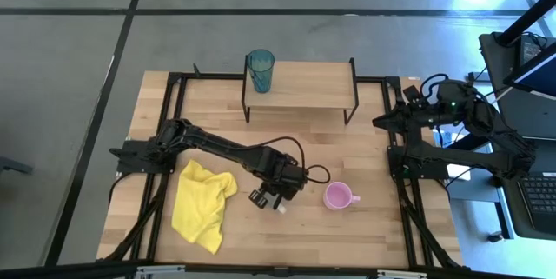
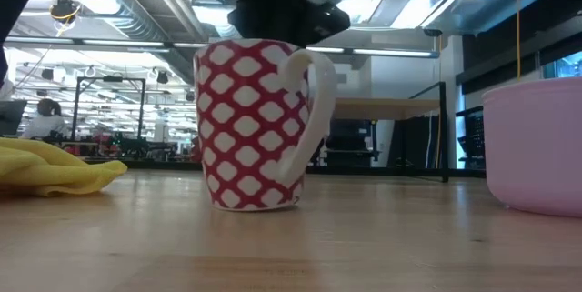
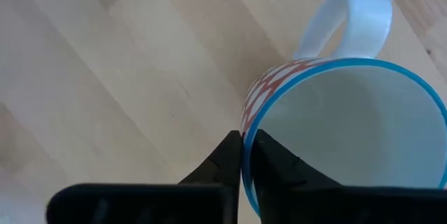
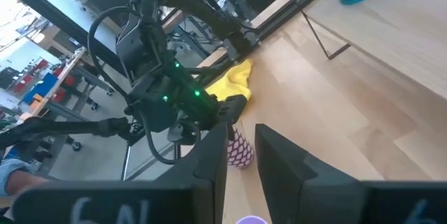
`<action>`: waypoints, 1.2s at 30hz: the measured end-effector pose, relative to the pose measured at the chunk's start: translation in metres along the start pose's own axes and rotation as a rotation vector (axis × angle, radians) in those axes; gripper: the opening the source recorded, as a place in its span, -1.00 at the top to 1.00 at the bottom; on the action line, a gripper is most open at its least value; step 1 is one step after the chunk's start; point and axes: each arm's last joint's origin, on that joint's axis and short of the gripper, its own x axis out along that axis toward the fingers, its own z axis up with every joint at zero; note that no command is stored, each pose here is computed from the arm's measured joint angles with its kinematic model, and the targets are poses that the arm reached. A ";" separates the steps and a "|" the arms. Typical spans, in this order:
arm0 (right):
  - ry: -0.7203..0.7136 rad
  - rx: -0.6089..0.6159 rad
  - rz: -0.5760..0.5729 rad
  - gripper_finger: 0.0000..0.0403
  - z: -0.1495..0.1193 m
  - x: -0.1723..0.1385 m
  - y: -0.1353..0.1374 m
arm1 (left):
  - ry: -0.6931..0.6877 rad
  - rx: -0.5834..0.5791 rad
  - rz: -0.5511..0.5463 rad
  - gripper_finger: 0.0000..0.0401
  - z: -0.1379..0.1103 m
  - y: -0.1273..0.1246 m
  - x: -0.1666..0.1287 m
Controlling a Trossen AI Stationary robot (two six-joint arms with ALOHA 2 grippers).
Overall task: Stack small to large cups/mugs on shelf
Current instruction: Put the red cup on the shelf
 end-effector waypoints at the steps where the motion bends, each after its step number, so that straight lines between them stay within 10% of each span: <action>1: -0.003 -0.002 -0.010 0.62 0.000 0.000 0.000 | 0.006 -0.008 0.006 0.88 0.000 0.000 0.000; 19: -0.028 -0.083 -0.068 0.62 0.000 0.000 -0.002 | 0.058 -0.274 -0.025 0.62 -0.001 -0.002 -0.036; 28: -0.027 -0.122 -0.069 0.62 0.000 0.000 -0.002 | 0.062 -1.062 -0.009 0.63 0.009 -0.025 -0.052; 36: 0.007 -0.080 -0.057 0.62 0.000 0.004 -0.003 | 0.142 -1.506 0.139 0.63 0.007 -0.060 -0.052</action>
